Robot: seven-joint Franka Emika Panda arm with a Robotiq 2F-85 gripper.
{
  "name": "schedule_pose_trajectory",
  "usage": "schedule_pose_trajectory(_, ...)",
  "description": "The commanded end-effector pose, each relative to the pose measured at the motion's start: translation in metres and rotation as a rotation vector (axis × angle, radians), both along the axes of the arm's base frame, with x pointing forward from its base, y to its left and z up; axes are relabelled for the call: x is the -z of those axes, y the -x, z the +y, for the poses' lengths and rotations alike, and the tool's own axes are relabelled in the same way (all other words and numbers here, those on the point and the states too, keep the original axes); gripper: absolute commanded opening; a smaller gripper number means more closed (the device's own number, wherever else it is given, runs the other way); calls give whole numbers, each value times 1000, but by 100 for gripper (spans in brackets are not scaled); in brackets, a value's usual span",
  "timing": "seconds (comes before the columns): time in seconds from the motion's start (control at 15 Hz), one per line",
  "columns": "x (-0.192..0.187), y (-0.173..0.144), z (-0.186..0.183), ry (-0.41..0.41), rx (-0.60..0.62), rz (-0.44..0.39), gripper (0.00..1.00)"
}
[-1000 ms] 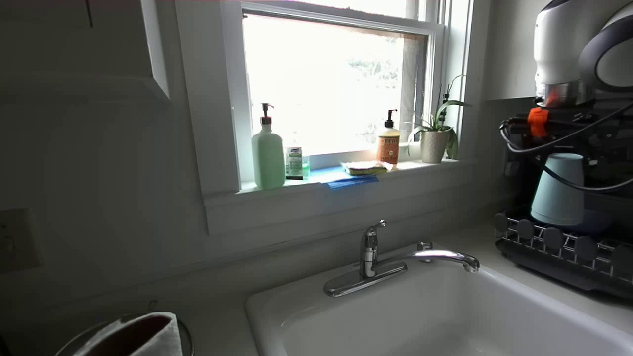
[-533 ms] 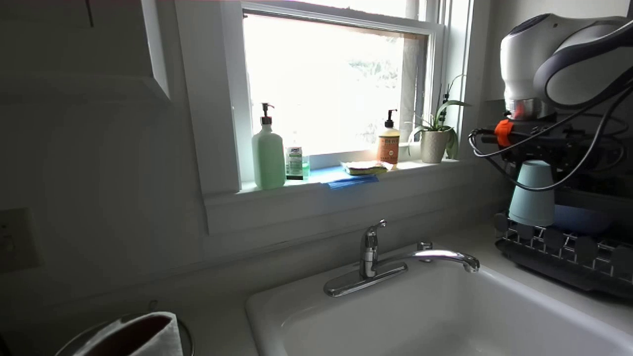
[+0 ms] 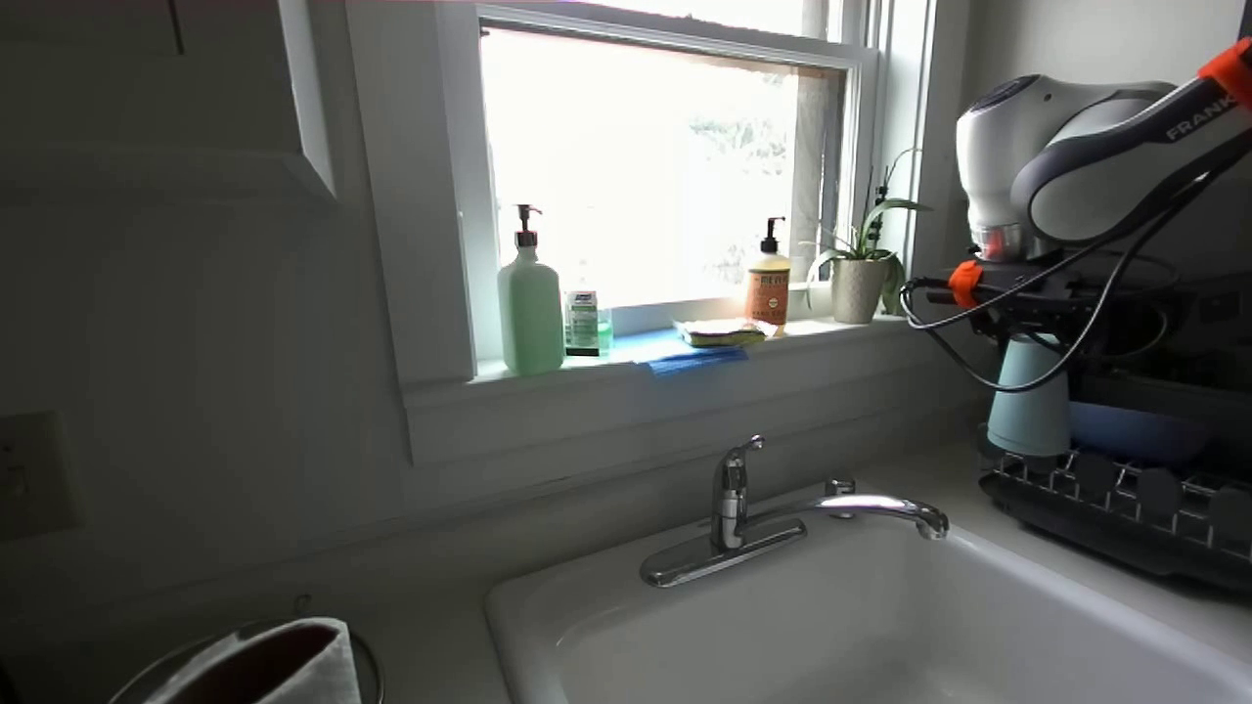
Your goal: Move the cup to the left on the drying rack
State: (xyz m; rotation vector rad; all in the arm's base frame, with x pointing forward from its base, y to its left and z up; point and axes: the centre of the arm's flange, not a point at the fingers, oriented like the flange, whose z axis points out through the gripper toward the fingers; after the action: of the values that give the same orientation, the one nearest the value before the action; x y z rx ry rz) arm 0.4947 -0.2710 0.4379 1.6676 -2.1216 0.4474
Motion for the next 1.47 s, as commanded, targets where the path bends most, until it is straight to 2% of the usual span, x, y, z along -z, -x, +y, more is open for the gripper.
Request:
schedule_pose_trajectory(0.0, 8, -12, -5, 27, 17, -3, 46)
schedule_pose_trajectory(0.4, 29, -12, -8, 34, 14, 34, 46)
schedule_pose_trajectory(1.13, 53, -13, -17, 100, 15, 93, 46)
schedule_pose_trajectory(1.2, 55, -14, -16, 107, 15, 98, 55)
schedule_pose_trajectory(1.27, 56, -14, -16, 111, 15, 101, 92)
schedule_pose_trajectory(1.4, 59, -14, -14, 117, 12, 108, 96)
